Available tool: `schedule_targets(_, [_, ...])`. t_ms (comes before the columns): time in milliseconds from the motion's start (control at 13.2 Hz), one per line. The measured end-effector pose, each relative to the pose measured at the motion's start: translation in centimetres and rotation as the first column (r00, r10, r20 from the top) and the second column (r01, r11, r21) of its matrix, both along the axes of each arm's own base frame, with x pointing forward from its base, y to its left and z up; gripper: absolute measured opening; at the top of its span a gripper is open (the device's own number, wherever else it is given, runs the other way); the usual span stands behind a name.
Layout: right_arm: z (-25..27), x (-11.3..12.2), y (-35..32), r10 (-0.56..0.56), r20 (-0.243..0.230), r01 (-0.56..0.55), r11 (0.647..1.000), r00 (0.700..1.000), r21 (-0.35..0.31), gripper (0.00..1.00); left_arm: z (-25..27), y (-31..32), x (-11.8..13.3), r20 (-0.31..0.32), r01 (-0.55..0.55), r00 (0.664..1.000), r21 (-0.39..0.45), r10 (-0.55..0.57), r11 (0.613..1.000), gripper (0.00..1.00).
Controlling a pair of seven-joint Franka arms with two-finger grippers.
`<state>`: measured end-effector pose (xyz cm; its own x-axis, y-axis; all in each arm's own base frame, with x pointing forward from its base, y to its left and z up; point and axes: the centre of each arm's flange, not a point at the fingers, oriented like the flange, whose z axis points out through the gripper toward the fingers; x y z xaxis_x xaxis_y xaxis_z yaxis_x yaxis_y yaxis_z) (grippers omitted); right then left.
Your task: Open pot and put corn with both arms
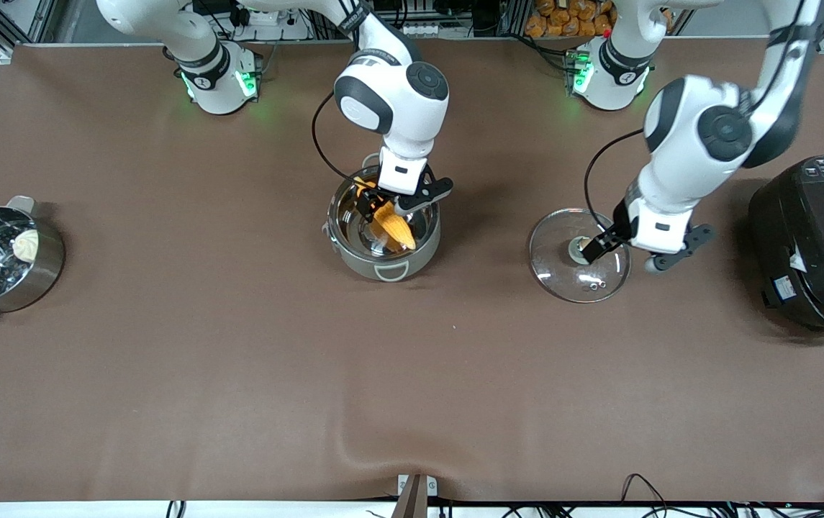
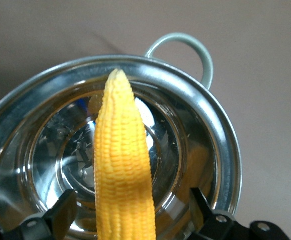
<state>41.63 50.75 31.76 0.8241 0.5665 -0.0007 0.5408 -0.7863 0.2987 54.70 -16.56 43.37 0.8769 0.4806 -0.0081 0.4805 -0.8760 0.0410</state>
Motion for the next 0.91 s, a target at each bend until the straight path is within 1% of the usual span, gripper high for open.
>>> schedule_targets(151, [1.3,1.1,-0.4,-0.029,0.005,0.029,0.999,1.0,-0.014,1.0,4.9,0.2,0.6,-0.037,0.085,0.996,0.009,-0.085,0.996,1.0])
schedule_targets(227, [2.3,2.2,-1.1,-0.056,0.008,0.056,0.998,0.998,-0.023,1.0,7.1,0.4,0.7,-0.049,0.124,0.991,0.01,-0.123,0.992,1.0])
schedule_targets(302, [3.4,3.7,-2.1,-0.093,0.009,0.094,0.995,0.996,-0.022,1.0,9.3,0.6,0.7,-0.047,0.165,0.985,0.008,-0.164,0.986,1.0])
schedule_targets(378, [4.6,5.4,-3.4,-0.139,0.005,0.139,0.99,0.99,-0.008,1.0,11.3,1.0,0.7,-0.038,0.201,0.979,0.008,-0.201,0.98,1.0])
schedule_targets(529, [6.6,9.4,-7.4,-0.235,-0.017,0.235,0.971,0.972,0.031,1.0,14.6,3.3,0.3,-0.013,0.279,0.96,0.011,-0.279,0.96,1.0])
schedule_targets(605, [7.2,11.5,-10.1,-0.263,-0.029,0.264,0.964,0.964,0.033,1.0,15.9,4.8,0.0,0.002,0.321,0.947,0.016,-0.321,0.947,1.0])
schedule_targets(680, [7.5,13.5,-13.3,-0.285,-0.047,0.286,0.958,0.957,0.019,1.0,17.1,6.4,-0.3,0.017,0.355,0.935,0.022,-0.355,0.935,1.0])
schedule_targets(756, [7.7,15.4,-16.8,-0.306,-0.067,0.307,0.952,0.95,0.006,1.0,18.2,7.7,-0.7,0.023,0.373,0.927,0.028,-0.374,0.927,1.0])
schedule_targets(907, [7.8,18.6,-23.1,-0.355,-0.113,0.359,0.933,0.928,0.02,1.0,20.3,9.0,-1.7,0.019,0.377,0.926,0.031,-0.378,0.926,1.0])
